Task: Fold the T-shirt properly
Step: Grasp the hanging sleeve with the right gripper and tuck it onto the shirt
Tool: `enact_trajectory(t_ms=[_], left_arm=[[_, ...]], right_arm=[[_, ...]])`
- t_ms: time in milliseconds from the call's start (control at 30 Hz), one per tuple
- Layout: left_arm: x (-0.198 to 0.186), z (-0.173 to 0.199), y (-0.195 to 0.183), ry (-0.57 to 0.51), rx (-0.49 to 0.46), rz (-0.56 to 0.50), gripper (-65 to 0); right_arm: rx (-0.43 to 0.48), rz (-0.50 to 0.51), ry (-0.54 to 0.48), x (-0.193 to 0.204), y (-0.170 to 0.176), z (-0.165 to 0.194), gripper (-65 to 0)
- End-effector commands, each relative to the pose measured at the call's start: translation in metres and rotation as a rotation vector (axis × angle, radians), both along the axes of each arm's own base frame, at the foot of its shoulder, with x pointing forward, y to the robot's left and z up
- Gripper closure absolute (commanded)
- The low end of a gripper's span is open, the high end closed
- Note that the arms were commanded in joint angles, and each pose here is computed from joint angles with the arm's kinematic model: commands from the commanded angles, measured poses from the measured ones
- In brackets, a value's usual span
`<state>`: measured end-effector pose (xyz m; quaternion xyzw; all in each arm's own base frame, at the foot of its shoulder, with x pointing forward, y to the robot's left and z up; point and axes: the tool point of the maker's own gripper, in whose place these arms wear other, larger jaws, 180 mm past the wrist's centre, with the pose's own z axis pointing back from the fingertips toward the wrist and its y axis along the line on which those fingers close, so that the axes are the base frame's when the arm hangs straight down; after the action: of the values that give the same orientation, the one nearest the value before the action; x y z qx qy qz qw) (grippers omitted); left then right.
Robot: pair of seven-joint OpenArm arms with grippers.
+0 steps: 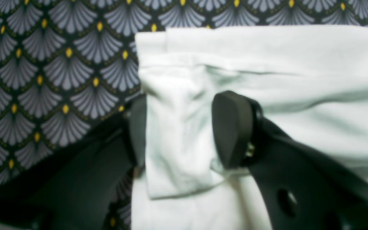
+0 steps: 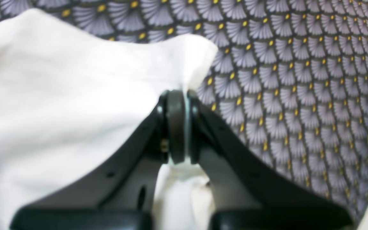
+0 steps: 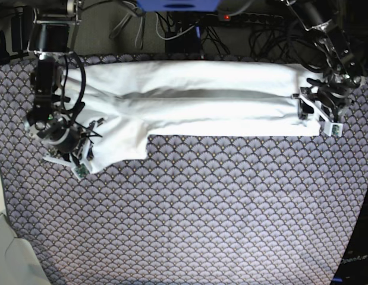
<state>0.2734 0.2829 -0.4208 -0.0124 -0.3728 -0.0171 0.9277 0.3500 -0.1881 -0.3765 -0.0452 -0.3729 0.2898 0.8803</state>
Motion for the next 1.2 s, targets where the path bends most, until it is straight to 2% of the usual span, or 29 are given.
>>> enact_trajectory(t_ms=[0,333,600,667,967,1167], left_arm=[[0.006,0.009,0.005,-0.025,0.016,0.001,-33.7],[0.007,0.009,0.005,-0.029,0.017,0.001,-33.7],[0.007,0.010,0.007,-0.029,0.021,-0.001,-33.7],[0.007,0.010,0.007,-0.029,0.021,-0.001,-33.7],[0.007,0.010,0.007,-0.029,0.022,-0.001,-33.7],[0.007,0.010,0.008,-0.029,0.024,-0.001,-33.7]], right_arm=[[-0.005,0.005,-0.069,0.008,-0.002,0.022,-1.5],[-0.072,0.062,-0.166,-0.037,0.014,0.061,-1.5],[-0.078,0.086,-0.109,-0.079,0.020,0.049,-1.5],[-0.053,0.084,-0.091,-0.088,0.021,0.044,-1.5],[0.086,-0.067,-0.095,-0.105,-0.017,0.050,-1.5],[0.138,-0.103,-0.078,-0.119,-0.022,0.047,-1.5]])
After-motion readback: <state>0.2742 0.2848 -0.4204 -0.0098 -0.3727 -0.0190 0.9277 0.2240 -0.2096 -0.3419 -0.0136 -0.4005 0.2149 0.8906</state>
